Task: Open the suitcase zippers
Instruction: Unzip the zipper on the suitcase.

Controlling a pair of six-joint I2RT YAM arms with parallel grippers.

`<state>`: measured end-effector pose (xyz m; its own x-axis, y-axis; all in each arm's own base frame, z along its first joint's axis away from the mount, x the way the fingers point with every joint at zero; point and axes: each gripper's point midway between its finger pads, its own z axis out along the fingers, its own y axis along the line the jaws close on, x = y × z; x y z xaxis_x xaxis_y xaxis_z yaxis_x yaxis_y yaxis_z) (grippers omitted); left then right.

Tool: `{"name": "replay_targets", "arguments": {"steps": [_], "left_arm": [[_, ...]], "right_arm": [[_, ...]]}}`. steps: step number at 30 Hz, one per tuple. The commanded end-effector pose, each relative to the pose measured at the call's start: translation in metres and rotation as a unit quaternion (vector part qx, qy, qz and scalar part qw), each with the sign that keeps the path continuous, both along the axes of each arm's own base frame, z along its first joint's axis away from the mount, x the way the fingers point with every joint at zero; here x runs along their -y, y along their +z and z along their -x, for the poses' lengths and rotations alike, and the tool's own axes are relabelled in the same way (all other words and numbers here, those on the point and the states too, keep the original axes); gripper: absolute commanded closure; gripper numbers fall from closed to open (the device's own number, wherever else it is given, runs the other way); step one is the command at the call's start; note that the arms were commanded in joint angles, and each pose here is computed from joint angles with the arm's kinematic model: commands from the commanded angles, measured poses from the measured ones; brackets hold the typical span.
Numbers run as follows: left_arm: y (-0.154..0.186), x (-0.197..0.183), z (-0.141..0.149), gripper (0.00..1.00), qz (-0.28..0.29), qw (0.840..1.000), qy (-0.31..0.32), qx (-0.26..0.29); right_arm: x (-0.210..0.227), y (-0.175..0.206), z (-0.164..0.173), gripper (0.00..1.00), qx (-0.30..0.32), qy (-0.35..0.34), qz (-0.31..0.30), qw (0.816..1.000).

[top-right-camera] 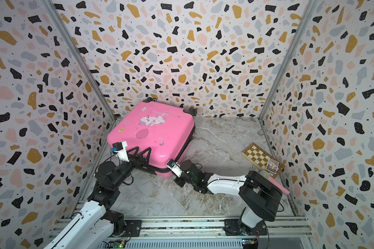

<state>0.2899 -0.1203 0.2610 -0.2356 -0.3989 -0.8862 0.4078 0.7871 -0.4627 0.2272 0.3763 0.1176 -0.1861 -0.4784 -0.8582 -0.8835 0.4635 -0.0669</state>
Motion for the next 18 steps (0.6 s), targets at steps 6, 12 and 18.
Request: {"name": "replay_targets", "arguments": {"steps": [6,12,18], "left_arm": [[-0.027,0.009,0.001,0.01,-0.007,0.998,-0.024,-0.050],[-0.028,0.011,0.001,0.01,-0.007,0.998,-0.029,-0.050],[-0.024,0.009,0.003,0.01,-0.007,0.999,-0.025,-0.045]], "right_arm": [[-0.018,0.011,0.044,1.00,-0.014,0.074,-0.010,0.997],[-0.026,-0.001,0.050,1.00,-0.031,0.067,0.006,0.997],[-0.014,-0.015,0.063,1.00,-0.054,0.060,0.020,0.997]]}}
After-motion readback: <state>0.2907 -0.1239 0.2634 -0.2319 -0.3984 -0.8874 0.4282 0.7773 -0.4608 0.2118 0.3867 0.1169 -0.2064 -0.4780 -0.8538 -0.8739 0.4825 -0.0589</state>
